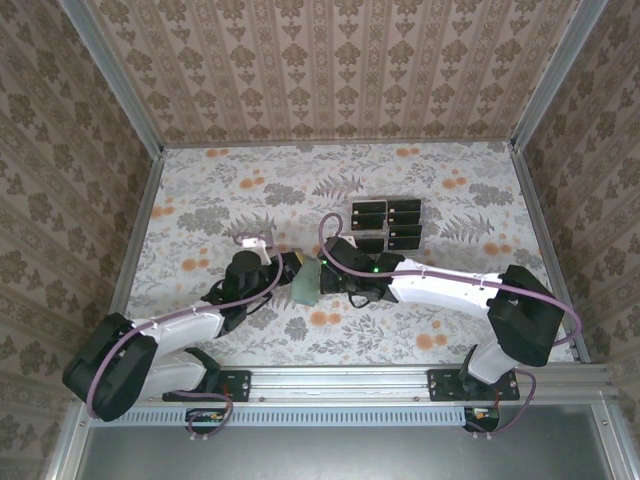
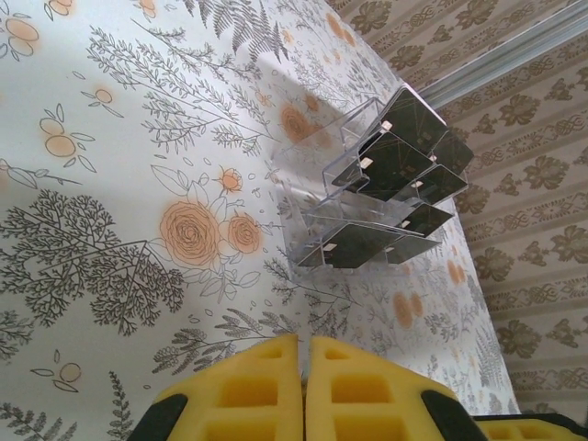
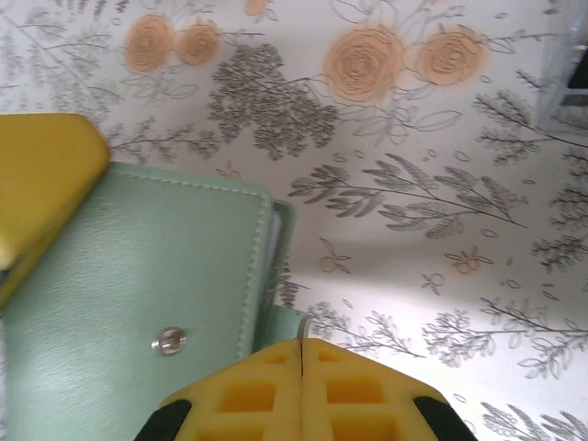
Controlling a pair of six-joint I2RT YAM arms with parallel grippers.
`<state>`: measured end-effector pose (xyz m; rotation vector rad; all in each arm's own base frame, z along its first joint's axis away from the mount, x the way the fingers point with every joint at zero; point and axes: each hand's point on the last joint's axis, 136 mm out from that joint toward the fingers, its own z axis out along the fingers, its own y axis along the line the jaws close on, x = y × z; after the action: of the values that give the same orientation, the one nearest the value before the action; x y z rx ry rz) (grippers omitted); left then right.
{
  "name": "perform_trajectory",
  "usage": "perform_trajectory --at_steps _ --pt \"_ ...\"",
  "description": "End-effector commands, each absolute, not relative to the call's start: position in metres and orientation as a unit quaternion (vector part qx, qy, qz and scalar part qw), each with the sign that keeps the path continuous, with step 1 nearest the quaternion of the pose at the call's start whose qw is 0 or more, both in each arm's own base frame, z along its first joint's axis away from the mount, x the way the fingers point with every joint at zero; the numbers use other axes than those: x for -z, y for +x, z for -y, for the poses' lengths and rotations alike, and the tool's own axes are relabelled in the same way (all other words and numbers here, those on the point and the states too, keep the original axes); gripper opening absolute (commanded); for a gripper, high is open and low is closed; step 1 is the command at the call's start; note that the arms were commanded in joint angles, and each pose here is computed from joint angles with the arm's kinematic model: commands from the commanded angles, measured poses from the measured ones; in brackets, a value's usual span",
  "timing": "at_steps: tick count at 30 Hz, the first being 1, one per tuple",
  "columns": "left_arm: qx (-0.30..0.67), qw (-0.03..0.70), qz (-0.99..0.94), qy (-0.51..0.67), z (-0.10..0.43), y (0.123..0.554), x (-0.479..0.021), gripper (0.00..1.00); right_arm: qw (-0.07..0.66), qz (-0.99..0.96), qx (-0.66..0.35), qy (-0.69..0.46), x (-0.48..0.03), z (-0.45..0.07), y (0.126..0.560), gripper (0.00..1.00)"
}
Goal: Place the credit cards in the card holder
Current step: Open the button on the card holder, then open the card holder at the center of the table.
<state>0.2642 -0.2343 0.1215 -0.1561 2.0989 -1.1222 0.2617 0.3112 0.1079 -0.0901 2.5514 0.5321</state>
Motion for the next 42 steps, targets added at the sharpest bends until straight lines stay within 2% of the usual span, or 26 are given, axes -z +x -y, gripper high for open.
perform_trajectory --at_steps 1,5,7,9,21,42 --pt "0.403 0.368 -0.836 -0.052 0.228 0.264 -0.102 0.13 0.266 -0.934 -0.231 -0.055 -0.117 -0.320 0.259 0.00" --pt "0.377 0.357 -0.853 -0.044 0.225 0.264 -0.082 0.51 0.263 -0.930 -0.247 -0.062 -0.115 -0.326 0.260 0.00" --pt "0.365 0.351 -0.861 -0.044 0.222 0.265 -0.074 0.62 0.262 -0.930 -0.250 -0.062 -0.114 -0.327 0.261 0.00" --pt "0.355 0.346 -0.867 -0.043 0.218 0.265 -0.068 0.67 0.261 -0.929 -0.255 -0.063 -0.116 -0.328 0.261 0.00" --pt "0.363 0.343 -0.866 -0.011 0.224 0.260 -0.083 0.76 0.277 -0.919 -0.274 -0.058 -0.137 -0.328 0.261 0.00" --pt "0.348 0.339 -0.874 0.030 0.235 0.255 -0.087 0.79 0.284 -0.916 -0.278 -0.049 -0.140 -0.323 0.260 0.00"
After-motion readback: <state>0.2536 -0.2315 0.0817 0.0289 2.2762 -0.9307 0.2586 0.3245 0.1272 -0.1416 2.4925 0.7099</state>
